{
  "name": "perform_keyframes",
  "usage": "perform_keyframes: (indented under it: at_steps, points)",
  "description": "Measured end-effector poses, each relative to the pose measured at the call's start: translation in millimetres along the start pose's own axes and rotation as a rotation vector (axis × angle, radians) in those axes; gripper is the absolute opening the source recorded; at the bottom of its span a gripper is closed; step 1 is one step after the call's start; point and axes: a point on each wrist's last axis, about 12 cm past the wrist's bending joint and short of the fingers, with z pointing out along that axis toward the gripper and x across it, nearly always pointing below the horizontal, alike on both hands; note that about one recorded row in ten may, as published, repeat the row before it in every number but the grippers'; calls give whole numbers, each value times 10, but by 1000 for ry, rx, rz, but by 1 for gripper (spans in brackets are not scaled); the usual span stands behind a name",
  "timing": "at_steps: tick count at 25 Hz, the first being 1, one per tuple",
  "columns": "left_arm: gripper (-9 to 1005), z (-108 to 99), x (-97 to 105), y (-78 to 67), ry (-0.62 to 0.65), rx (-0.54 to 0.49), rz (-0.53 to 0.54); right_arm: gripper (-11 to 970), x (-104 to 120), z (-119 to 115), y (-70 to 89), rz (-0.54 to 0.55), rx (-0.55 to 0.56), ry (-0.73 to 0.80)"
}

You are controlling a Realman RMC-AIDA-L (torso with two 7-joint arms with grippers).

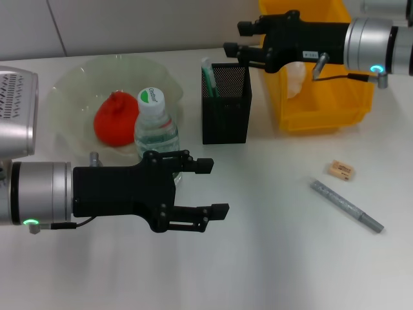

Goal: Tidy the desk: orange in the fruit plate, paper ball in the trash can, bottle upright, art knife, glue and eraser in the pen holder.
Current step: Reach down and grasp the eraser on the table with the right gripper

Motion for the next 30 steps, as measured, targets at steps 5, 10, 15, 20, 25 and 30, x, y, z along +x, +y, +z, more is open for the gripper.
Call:
perform_keyframes:
  at_steps: [5, 10, 15, 20, 25, 30]
  points:
    - [799, 2, -3, 3, 0, 0, 1, 502, -43, -129, -14, -15, 30, -18]
    - [799, 12, 5, 16, 2, -4, -5, 550, -57, -231, 13, -26, 39, -28]
    - [800, 31, 18, 43, 2, -1, -21, 606, -60, -369, 55, -23, 32, -36]
    - [800, 35, 17, 46, 1, 0, -22, 684, -32, -514, 84, -6, 40, -29]
    - [800, 36, 19, 42, 0, 1, -22, 753, 5, -644, 133, 8, 33, -19]
    - [801, 18, 12, 23, -19, 9, -22, 756, 84, -804, 195, 35, 36, -1]
